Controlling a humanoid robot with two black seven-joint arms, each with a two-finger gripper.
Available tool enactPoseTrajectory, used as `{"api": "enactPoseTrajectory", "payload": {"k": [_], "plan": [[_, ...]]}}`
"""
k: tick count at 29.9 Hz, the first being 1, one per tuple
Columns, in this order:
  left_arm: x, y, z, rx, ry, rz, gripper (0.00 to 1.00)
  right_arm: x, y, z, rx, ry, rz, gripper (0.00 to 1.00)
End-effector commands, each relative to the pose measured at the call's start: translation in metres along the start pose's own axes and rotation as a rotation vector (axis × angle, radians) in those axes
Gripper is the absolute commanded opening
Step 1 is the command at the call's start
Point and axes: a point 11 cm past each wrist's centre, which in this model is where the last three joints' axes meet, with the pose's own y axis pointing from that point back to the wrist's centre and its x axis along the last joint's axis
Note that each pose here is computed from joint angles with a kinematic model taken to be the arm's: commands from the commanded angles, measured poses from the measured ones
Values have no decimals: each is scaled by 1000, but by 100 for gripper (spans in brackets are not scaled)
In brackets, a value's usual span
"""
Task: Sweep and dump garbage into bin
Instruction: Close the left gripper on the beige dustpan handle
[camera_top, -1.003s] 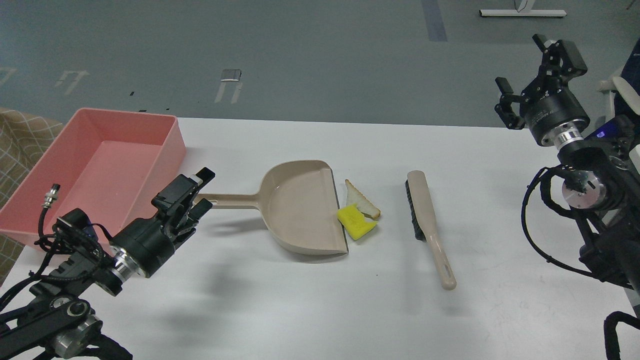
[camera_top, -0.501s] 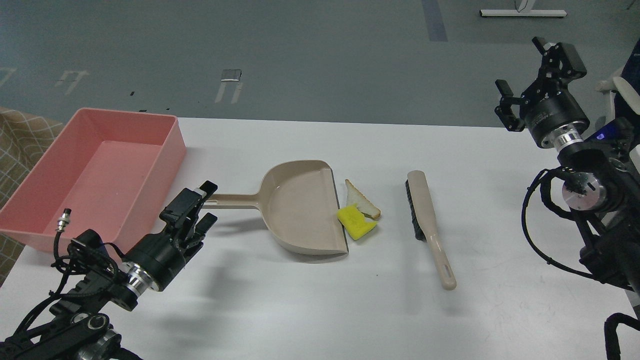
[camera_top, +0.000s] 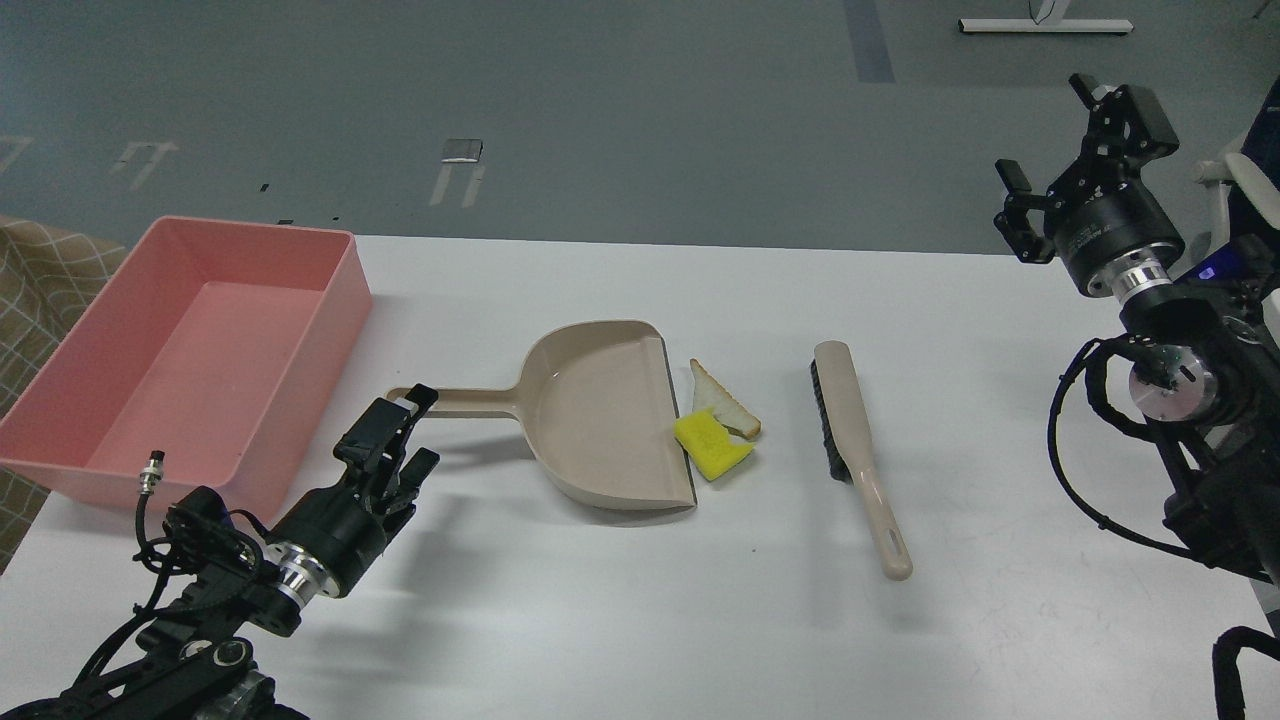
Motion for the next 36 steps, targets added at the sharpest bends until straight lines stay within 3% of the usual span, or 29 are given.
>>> {"api": "enactPoseTrajectory", "payload": {"k": [1, 36], "plan": [[5, -4, -9, 16, -5, 25, 98, 1, 0, 0, 0, 0, 2, 100], [0, -31, -2, -36, 3, 97, 98, 3, 3, 4, -9, -1, 10, 100]]}}
